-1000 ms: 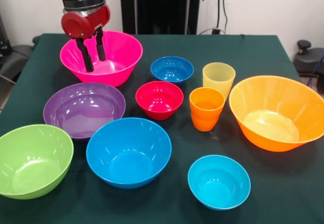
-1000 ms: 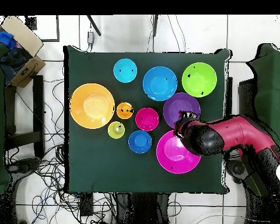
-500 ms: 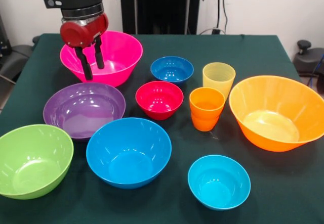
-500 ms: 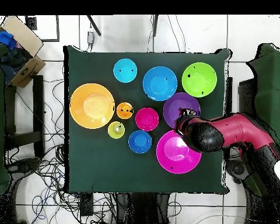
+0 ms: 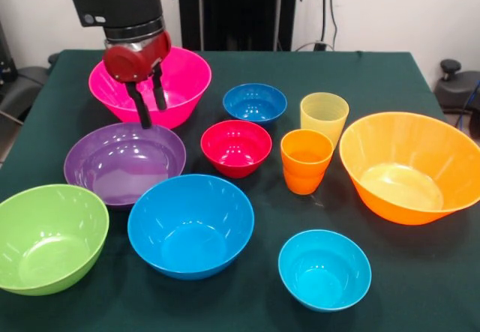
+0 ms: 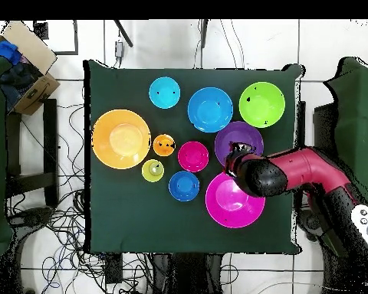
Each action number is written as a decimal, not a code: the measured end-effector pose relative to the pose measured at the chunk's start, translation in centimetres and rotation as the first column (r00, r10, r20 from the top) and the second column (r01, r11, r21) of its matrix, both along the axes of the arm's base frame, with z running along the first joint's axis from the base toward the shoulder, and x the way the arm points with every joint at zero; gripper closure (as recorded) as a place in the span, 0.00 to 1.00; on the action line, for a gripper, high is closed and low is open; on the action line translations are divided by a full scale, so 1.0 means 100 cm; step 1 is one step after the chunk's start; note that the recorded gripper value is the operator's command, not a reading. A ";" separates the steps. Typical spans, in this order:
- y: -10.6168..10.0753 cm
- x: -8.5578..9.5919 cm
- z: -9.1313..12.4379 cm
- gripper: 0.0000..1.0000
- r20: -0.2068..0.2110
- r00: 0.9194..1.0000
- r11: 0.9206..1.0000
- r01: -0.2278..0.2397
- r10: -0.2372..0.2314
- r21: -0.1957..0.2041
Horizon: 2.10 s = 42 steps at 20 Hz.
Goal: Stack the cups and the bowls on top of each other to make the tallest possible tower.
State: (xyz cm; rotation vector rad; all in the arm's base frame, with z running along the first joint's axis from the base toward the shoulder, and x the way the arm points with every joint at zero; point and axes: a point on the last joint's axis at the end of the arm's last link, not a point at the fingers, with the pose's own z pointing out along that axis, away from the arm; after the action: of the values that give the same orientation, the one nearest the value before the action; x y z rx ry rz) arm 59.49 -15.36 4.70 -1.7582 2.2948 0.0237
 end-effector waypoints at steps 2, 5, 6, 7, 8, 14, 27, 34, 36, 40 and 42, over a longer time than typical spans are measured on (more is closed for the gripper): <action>0.006 0.000 -0.003 0.00 -0.002 1.000 1.000 -0.010 0.010 0.000; 0.017 0.000 -0.009 0.00 0.002 1.000 1.000 -0.030 0.030 0.005; 0.020 0.000 -0.011 0.00 0.005 0.999 0.999 -0.035 0.035 0.007; 0.024 0.000 -0.015 0.00 0.010 0.999 0.999 -0.042 0.042 0.009; 0.026 -0.001 -0.017 0.00 0.013 0.999 0.999 -0.046 0.045 0.011; 0.030 -0.005 -0.031 0.00 0.029 0.998 0.998 -0.049 0.048 0.027; 0.033 -0.005 -0.043 0.00 0.100 0.991 0.996 -0.087 0.086 0.000; 0.046 -0.003 -0.047 0.00 0.114 0.984 0.990 -0.136 0.138 -0.032; 0.048 -0.001 -0.047 0.00 0.126 0.980 0.988 -0.150 0.155 -0.046; 0.048 0.003 -0.046 0.00 0.171 0.967 0.980 -0.178 0.190 -0.084; 0.048 0.004 -0.045 0.00 0.187 0.961 0.977 -0.188 0.204 -0.098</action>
State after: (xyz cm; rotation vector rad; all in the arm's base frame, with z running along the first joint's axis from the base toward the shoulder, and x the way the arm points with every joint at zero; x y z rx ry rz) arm 59.89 -10.60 0.17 -1.9273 2.0033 -0.1991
